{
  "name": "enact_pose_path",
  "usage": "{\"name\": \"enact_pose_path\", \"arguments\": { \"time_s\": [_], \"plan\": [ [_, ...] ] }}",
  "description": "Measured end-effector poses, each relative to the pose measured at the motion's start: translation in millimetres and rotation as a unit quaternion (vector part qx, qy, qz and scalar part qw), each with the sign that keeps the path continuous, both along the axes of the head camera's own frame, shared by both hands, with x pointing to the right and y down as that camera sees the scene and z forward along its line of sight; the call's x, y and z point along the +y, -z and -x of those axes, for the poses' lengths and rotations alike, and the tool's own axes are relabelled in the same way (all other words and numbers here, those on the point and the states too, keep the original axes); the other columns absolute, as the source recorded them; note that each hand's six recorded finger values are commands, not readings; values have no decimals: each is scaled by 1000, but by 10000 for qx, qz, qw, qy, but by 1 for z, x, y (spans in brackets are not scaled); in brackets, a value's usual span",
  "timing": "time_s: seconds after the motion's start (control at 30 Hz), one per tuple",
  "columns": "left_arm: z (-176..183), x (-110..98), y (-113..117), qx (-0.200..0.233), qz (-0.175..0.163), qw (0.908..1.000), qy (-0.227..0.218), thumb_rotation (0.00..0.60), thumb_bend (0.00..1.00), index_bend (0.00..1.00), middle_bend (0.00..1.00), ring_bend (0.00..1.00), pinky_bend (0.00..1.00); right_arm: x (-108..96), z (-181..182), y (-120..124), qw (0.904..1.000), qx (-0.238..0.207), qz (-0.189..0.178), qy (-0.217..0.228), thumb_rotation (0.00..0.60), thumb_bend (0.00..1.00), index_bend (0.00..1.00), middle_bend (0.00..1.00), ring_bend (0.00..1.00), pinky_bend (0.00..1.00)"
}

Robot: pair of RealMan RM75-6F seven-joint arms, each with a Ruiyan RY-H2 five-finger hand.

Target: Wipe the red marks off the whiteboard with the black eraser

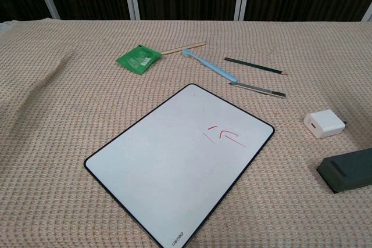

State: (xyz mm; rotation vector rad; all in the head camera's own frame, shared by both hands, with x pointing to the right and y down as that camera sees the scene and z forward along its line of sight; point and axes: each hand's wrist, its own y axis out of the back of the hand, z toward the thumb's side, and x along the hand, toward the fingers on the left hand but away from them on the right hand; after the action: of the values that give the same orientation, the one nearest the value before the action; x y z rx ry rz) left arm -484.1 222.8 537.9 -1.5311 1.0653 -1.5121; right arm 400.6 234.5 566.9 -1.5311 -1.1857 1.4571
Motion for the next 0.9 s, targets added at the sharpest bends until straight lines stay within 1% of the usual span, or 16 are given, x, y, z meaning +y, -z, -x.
{"name": "enact_pose_path", "arguments": {
  "time_s": [0.7, 0.9],
  "plan": [
    [0, 0, 1, 7, -22, 10000, 1, 600, 525, 100, 6, 0, 0, 0, 1, -1, 10000, -1, 14, 20, 600, 108, 0, 5, 9, 148],
    [0, 0, 0, -3, -7, 10000, 6, 600, 525, 100, 6, 0, 0, 1, 2, -2, 9999, -54, 107, 89, 600, 108, 0, 5, 9, 148]
  ]
}}
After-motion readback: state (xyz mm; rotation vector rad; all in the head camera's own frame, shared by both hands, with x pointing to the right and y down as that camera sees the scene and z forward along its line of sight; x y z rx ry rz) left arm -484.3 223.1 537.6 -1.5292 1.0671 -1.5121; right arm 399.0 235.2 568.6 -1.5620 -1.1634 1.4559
